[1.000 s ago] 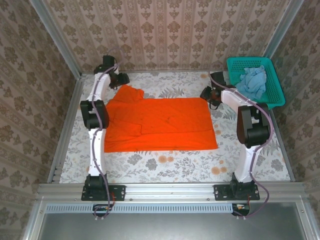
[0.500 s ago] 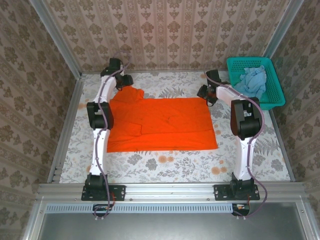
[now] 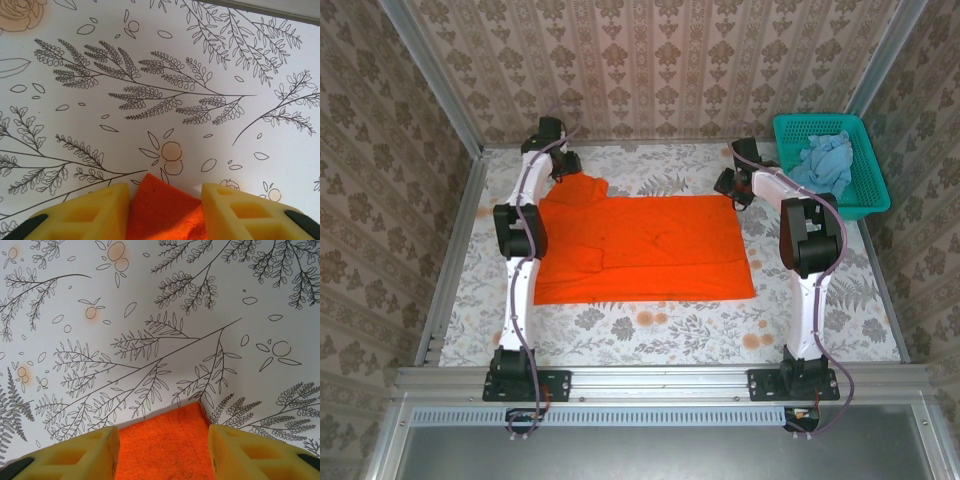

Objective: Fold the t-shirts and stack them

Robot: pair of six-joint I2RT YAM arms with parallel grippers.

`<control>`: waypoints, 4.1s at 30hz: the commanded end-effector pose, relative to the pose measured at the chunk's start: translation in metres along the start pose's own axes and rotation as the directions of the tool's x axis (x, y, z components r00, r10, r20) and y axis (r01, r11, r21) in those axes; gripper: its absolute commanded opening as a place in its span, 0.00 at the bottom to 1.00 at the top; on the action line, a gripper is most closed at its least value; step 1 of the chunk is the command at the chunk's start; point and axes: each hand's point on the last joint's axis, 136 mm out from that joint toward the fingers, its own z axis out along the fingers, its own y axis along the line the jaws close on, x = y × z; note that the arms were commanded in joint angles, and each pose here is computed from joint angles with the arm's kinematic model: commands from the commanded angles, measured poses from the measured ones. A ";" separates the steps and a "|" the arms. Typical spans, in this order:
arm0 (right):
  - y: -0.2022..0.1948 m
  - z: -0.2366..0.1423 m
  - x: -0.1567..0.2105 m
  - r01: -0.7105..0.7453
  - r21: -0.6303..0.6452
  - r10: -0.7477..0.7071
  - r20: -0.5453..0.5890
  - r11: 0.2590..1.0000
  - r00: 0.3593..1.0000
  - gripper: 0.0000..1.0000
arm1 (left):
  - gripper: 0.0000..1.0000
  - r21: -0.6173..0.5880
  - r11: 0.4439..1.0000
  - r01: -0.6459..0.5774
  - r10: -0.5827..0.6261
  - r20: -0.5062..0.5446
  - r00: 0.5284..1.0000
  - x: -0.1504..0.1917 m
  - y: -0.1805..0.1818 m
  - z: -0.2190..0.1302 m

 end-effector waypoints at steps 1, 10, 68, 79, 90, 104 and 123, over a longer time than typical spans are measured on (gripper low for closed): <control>-0.008 0.007 0.006 -0.001 0.043 0.002 -0.028 0.999 1.000 0.52 | 0.40 -0.031 0.999 0.016 -0.018 -0.059 0.998 0.016 0.015 0.008; -0.009 0.010 0.006 -0.003 0.043 0.004 -0.042 0.999 0.999 0.51 | 0.26 -0.016 0.999 0.038 -0.039 -0.054 0.998 0.014 0.018 0.008; 0.004 -0.040 -0.002 0.094 -0.035 -0.094 -0.003 0.995 0.996 0.00 | 0.00 -0.013 0.978 -0.208 0.203 0.279 0.939 0.004 -0.020 -0.129; -0.023 -0.088 0.041 0.139 -0.059 -0.138 0.017 0.989 0.990 0.00 | 0.00 -0.029 0.970 -0.242 0.240 0.273 0.931 0.072 -0.017 -0.195; -0.045 -0.098 0.074 0.155 -0.082 -0.156 -0.013 0.985 0.988 0.00 | 0.00 -0.048 0.977 -0.209 0.214 0.224 0.951 0.138 -0.001 -0.250; -0.071 -0.098 0.094 0.075 -0.057 -0.079 -0.077 0.996 0.994 0.00 | 0.08 -0.113 0.993 -0.041 0.054 0.115 0.992 0.218 0.031 -0.272; -0.050 -0.100 0.100 -0.138 -0.102 0.125 -0.131 0.985 0.984 0.34 | 0.58 -0.230 0.964 0.133 -0.166 -0.129 0.978 0.167 0.077 -0.215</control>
